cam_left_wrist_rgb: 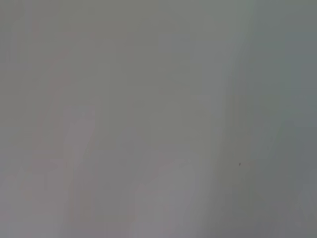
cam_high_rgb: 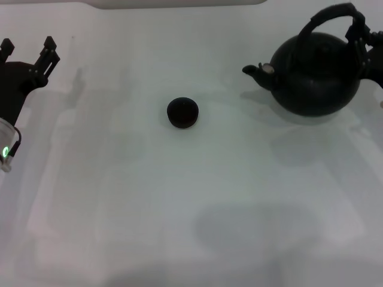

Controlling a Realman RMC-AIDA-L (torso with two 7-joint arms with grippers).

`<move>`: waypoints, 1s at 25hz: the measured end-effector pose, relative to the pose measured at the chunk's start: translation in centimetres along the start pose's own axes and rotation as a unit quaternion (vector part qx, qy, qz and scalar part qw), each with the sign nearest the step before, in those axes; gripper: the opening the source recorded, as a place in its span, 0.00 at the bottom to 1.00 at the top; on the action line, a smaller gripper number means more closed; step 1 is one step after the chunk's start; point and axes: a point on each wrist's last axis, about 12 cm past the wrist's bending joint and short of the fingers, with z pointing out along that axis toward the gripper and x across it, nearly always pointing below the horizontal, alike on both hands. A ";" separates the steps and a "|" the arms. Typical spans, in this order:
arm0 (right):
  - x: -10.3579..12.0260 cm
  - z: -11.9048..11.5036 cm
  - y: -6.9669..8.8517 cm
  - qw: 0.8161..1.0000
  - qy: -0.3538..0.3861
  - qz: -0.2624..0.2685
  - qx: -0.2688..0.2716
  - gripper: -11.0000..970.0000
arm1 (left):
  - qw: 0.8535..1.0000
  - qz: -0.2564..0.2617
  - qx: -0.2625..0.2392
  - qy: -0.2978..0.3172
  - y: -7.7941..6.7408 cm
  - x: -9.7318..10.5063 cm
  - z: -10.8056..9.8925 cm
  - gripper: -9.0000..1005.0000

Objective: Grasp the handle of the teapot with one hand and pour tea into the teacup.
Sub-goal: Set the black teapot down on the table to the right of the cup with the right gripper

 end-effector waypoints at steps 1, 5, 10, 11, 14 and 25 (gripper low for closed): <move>0.1 -0.1 0.0 1.000 0.002 -0.001 0.001 0.14 | 1.000 0.000 0.000 0.000 0.0 0.0 0.0 0.88; 0.6 -0.3 0.2 1.000 0.014 -0.006 -0.003 0.14 | 1.000 0.000 0.000 0.000 0.0 0.0 0.0 0.88; 0.9 -0.4 0.7 1.000 0.022 -0.013 -0.015 0.13 | 1.000 0.000 -0.001 0.000 0.0 0.0 0.0 0.88; 1.0 -0.5 0.8 1.000 0.023 -0.012 -0.016 0.13 | 1.000 0.000 -0.001 0.000 0.0 0.0 0.0 0.88; 1.1 -0.5 1.1 1.000 0.022 -0.007 -0.017 0.14 | 1.000 0.000 -0.001 0.000 0.0 0.0 0.0 0.88; 1.5 -0.6 2.2 0.998 0.032 0.003 -0.048 0.14 | 1.000 -0.001 -0.002 -0.002 0.0 -0.1 0.1 0.88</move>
